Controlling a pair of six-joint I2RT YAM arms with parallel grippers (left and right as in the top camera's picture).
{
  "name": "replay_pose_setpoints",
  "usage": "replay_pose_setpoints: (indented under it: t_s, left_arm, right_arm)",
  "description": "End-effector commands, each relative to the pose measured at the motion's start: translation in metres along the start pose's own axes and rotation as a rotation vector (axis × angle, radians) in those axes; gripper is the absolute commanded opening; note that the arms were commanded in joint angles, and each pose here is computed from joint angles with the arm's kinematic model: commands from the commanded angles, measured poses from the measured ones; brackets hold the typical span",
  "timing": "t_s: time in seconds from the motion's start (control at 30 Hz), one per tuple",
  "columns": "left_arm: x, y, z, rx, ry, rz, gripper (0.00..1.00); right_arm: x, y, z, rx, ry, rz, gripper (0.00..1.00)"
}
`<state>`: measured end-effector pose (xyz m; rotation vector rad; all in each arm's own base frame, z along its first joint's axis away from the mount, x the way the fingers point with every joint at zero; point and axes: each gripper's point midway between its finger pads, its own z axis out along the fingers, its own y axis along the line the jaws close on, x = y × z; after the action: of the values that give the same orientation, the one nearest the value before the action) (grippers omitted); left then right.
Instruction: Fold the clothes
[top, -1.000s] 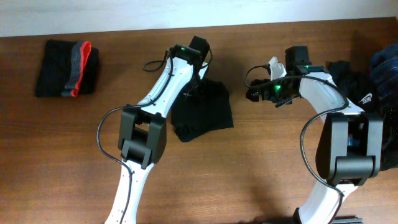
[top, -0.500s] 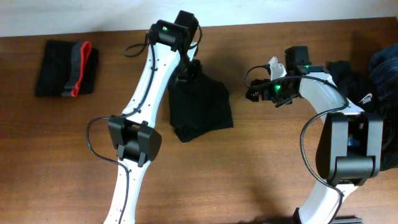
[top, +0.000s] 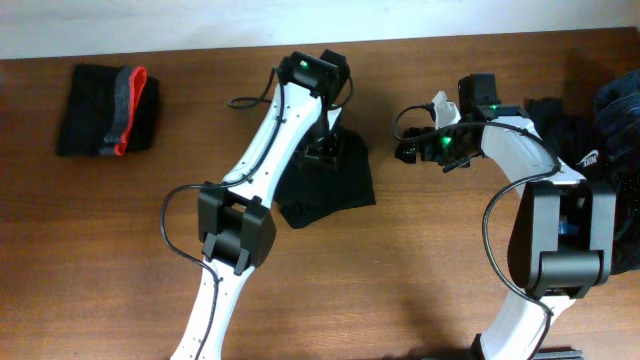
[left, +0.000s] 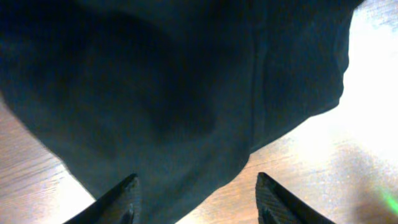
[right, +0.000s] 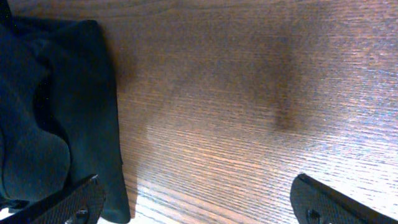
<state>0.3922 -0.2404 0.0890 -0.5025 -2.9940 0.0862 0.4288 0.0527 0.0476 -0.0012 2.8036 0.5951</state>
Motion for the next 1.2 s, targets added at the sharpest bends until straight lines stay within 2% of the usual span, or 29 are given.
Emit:
replay_pose_setpoints:
  t_s: [0.0, 0.23, 0.4, 0.57, 0.77, 0.93, 1.17]
  left_arm:
    - [0.003, 0.001, 0.001, 0.006, 0.013, -0.011, 0.63]
    - [0.009, 0.003, 0.01, -0.001, 0.052, -0.015, 0.64]
    - [0.023, 0.005, 0.028, -0.021, 0.13, -0.016, 0.64]
    - [0.027, 0.009, 0.065, -0.038, 0.167, -0.016, 0.63]
    - [0.027, 0.003, 0.102, 0.014, 0.172, -0.019, 0.64]
    - [0.016, 0.004, 0.077, 0.015, 0.107, -0.017, 0.63]
    - [-0.001, 0.016, -0.008, -0.003, -0.079, -0.029, 0.67]
  right_arm:
    - [-0.006, 0.004, 0.0, -0.017, -0.009, -0.019, 0.99]
    - [-0.005, 0.004, 0.0, -0.017, -0.008, -0.019, 0.99]
    - [-0.006, 0.004, 0.0, -0.017, -0.009, -0.019, 0.99]
    - [-0.005, 0.004, 0.0, -0.017, -0.008, -0.019, 0.99]
    - [-0.006, 0.004, 0.0, -0.017, -0.009, -0.019, 0.99]
    - [-0.006, 0.004, 0.0, -0.017, -0.012, -0.02, 0.99]
    - [-0.006, 0.004, 0.0, -0.017, -0.009, -0.019, 0.99]
